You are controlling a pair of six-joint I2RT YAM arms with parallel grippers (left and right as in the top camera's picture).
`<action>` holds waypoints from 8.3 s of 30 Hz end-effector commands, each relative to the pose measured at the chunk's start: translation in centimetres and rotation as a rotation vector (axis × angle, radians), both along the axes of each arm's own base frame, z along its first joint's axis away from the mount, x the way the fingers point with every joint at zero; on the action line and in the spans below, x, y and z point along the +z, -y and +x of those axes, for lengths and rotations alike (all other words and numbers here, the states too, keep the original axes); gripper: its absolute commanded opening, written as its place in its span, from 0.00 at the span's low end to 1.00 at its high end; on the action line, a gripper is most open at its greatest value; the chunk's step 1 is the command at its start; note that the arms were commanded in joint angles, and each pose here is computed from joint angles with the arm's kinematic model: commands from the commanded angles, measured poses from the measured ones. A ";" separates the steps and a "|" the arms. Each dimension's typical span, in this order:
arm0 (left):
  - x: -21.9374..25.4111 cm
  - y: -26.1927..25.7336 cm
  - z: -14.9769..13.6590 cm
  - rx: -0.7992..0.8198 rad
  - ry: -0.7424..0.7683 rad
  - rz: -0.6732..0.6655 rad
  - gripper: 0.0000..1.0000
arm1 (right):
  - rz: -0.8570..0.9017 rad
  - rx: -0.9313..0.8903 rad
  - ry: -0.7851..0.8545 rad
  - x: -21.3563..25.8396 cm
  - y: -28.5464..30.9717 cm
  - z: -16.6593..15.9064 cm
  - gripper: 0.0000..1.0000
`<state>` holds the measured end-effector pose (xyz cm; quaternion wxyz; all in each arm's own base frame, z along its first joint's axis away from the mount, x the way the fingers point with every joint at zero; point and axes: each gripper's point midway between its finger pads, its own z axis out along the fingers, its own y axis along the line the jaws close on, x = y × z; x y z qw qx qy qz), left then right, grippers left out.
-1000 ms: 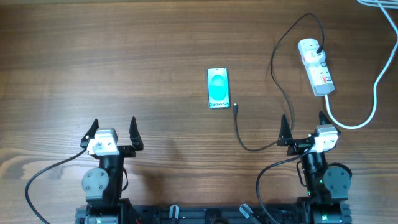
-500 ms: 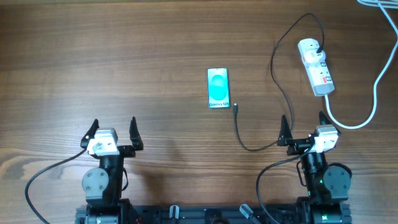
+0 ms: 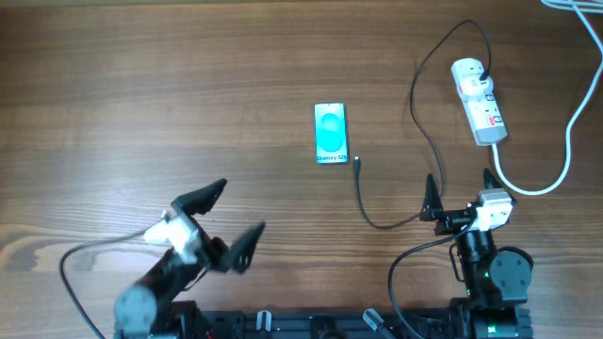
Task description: Plug charger to phone and switch on socket
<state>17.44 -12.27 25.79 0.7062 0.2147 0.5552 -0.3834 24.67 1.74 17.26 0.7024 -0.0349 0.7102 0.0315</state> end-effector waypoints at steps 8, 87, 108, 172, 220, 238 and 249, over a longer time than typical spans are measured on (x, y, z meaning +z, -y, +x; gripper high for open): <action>13.1 -2.4 -5.0 0.036 0.265 -0.269 1.00 | 0.006 -0.012 0.012 0.3 0.2 0.0 1.00; -12.4 12.3 21.6 0.472 -1.508 0.679 1.00 | 0.005 -0.012 0.012 0.3 0.2 0.0 1.00; -12.3 14.6 22.8 0.449 -1.452 0.615 1.00 | 0.005 -0.012 0.012 0.3 0.2 0.0 1.00; -24.9 16.6 23.5 0.490 -1.523 0.771 1.00 | 0.006 -0.012 0.012 0.3 0.2 0.0 1.00; -28.2 17.2 23.1 0.482 -1.556 0.789 1.00 | 0.006 -0.012 0.012 0.3 0.2 0.0 1.00; -28.2 15.7 23.2 0.556 -1.529 0.842 1.00 | 0.006 -0.012 0.012 0.3 0.2 0.0 1.00; -28.2 15.4 23.0 0.577 -1.519 0.865 1.00 | 0.005 -0.012 0.012 0.3 0.2 0.0 1.00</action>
